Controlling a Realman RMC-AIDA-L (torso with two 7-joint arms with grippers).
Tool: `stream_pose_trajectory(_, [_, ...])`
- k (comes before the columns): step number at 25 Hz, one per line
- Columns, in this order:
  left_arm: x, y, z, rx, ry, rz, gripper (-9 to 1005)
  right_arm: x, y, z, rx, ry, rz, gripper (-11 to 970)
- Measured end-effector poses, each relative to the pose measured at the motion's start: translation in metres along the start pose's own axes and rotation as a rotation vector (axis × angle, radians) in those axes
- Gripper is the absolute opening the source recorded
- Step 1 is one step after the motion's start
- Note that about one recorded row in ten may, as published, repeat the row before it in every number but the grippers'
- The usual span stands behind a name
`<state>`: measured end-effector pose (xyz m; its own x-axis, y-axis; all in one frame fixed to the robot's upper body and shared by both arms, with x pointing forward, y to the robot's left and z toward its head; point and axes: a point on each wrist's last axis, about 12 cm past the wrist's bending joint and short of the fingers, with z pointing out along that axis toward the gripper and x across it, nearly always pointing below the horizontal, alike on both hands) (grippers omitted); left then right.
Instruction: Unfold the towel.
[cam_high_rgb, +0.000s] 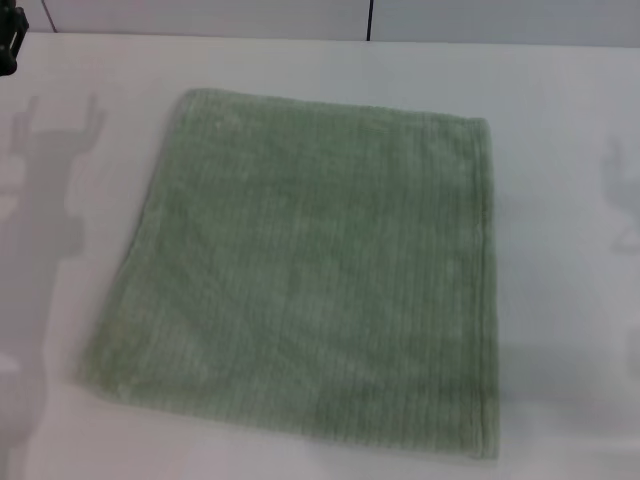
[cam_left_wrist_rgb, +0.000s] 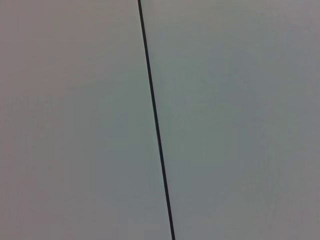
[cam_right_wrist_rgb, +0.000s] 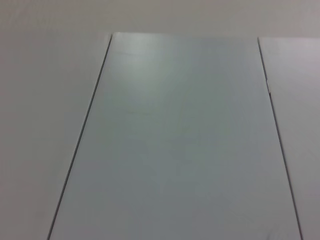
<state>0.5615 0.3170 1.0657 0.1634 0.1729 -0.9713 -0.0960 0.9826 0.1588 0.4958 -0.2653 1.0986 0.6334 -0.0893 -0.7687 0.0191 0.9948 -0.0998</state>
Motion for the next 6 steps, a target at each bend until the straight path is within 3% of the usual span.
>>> stream_pose_trajectory(2, [0.0006, -0.0002, -0.001, 0.002, 0.002, -0.001, 822, 0.0014, -0.0013, -0.0009, -0.004, 0.011, 0.027, 276])
stream_pose_trajectory(6, [0.0016, -0.0019, -0.0025, 0.011, 0.005, -0.001, 822, 0.0032, -0.0042, -0.0033, -0.003, 0.024, 0.071, 540])
